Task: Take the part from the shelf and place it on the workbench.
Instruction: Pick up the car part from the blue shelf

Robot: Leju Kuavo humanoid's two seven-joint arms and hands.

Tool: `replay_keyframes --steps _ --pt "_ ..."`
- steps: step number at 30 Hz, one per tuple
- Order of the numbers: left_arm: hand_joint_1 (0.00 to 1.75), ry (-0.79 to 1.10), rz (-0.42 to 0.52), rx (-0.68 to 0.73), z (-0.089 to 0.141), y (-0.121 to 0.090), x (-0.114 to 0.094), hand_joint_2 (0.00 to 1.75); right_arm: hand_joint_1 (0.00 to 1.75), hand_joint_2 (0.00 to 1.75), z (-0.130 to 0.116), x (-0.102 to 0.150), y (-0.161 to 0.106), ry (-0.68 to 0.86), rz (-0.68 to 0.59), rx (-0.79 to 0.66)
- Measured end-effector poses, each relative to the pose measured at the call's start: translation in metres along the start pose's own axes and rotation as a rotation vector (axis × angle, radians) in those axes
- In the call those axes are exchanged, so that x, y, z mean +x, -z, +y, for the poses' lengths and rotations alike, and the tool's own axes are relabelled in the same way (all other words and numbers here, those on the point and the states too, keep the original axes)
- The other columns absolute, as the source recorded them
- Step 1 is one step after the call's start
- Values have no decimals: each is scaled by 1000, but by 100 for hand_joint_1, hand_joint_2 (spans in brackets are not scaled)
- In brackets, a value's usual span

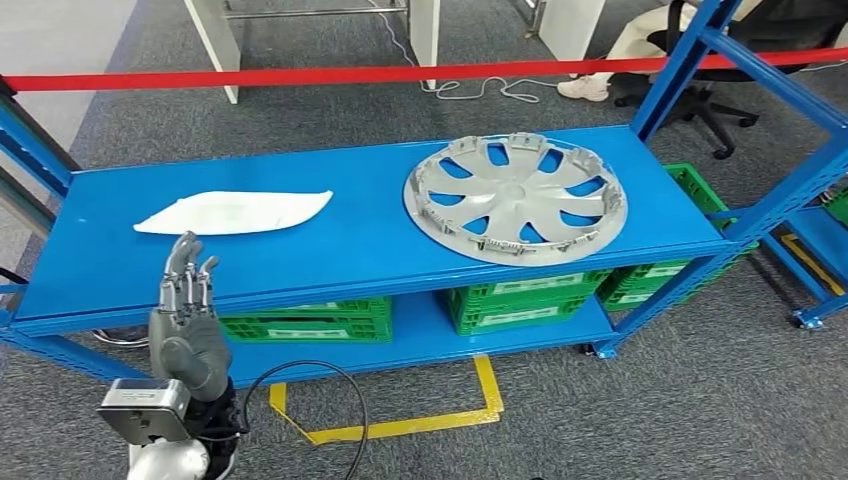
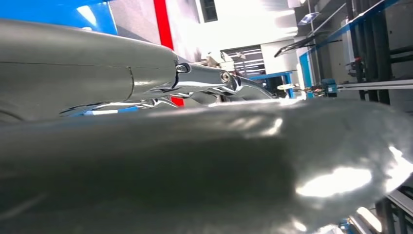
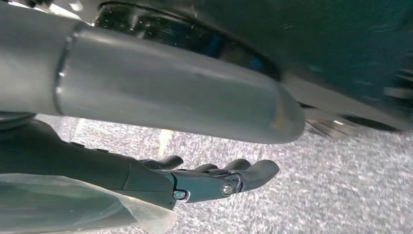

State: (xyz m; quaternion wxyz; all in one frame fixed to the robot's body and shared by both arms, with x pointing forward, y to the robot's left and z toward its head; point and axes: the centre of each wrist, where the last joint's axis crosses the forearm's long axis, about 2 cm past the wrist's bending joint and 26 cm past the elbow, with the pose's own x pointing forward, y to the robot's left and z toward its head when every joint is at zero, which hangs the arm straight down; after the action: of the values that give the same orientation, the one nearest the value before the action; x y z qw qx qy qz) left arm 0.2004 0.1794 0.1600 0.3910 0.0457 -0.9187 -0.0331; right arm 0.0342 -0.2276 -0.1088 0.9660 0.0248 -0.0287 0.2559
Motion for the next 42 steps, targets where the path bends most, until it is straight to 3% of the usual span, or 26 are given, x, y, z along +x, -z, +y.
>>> replay_keyframes --steps 7,10,14,18,22,28,35,42 --pt "0 59 -68 -44 -4 13 0 0 0 0 0 -2 0 -17 11 -1" --pt "0 126 -149 -149 -14 38 0 0 0 0 -3 -1 0 -55 10 -8" --pt "0 208 -221 -373 -39 88 -2 0 0 0 -7 5 0 -121 -3 -16" --pt "0 241 -220 -568 -60 132 -10 175 0 0 -11 7 0 -181 -5 -6" --pt "0 324 -249 -676 -75 175 -14 175 0 0 -12 10 -1 -224 -8 23" --pt "0 535 -251 -802 -87 210 -32 175 0 0 -12 12 -1 -253 -4 43" --pt "0 693 -145 -907 -84 211 -66 175 0 0 -15 8 -1 -255 -3 36" --pt "0 846 33 -971 -49 209 -108 175 0 0 -16 5 0 -254 10 33"
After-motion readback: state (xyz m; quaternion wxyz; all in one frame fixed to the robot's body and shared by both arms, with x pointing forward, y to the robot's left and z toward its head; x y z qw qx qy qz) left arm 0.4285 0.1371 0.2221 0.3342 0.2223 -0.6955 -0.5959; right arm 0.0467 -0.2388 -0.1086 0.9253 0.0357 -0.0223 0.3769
